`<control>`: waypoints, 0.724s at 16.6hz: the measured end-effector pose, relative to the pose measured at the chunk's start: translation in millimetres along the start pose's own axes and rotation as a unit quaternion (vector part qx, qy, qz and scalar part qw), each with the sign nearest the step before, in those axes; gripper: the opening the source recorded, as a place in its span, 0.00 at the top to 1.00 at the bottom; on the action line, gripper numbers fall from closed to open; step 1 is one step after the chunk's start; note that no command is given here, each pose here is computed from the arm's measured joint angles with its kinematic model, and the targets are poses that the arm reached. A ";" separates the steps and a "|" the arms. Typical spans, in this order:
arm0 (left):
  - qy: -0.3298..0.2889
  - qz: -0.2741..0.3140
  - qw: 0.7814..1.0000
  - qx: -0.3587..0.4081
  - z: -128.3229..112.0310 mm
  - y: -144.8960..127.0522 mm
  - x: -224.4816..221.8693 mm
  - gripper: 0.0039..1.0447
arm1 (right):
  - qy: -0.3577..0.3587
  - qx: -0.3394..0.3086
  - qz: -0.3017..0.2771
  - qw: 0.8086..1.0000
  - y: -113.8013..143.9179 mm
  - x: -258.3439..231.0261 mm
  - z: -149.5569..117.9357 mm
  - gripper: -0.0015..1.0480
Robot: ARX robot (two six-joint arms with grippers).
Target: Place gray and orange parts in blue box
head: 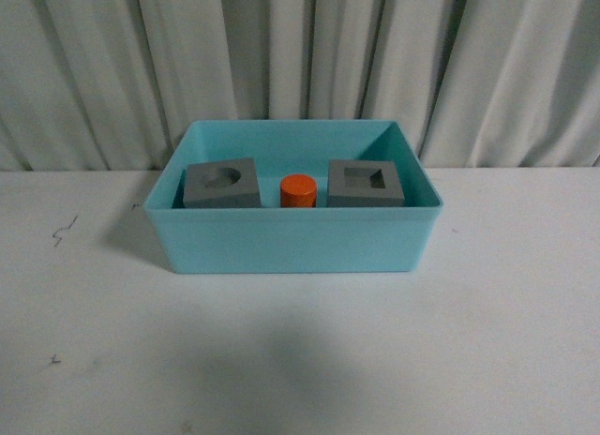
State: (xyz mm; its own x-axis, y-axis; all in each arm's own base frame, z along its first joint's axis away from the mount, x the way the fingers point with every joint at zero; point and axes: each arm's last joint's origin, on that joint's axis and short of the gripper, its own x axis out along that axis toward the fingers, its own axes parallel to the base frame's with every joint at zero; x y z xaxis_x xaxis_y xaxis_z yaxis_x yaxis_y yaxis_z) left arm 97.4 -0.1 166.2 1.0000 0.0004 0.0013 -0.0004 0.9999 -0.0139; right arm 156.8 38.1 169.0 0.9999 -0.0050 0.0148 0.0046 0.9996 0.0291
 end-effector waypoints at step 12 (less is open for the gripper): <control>0.000 0.000 1.000 0.000 0.1 0.0 0.0 0.06 | 0.000 -0.011 0.000 1.000 -38.6 -34.4 3.1 0.98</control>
State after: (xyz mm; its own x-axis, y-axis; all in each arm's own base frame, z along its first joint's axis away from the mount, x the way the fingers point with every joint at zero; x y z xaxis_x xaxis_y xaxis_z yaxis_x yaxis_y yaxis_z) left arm 97.4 -0.1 166.3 1.0000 -0.0004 0.0021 0.0004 0.9999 -0.0139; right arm 122.2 -0.4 170.5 0.9999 -0.0046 0.0151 0.0045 1.0000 0.0063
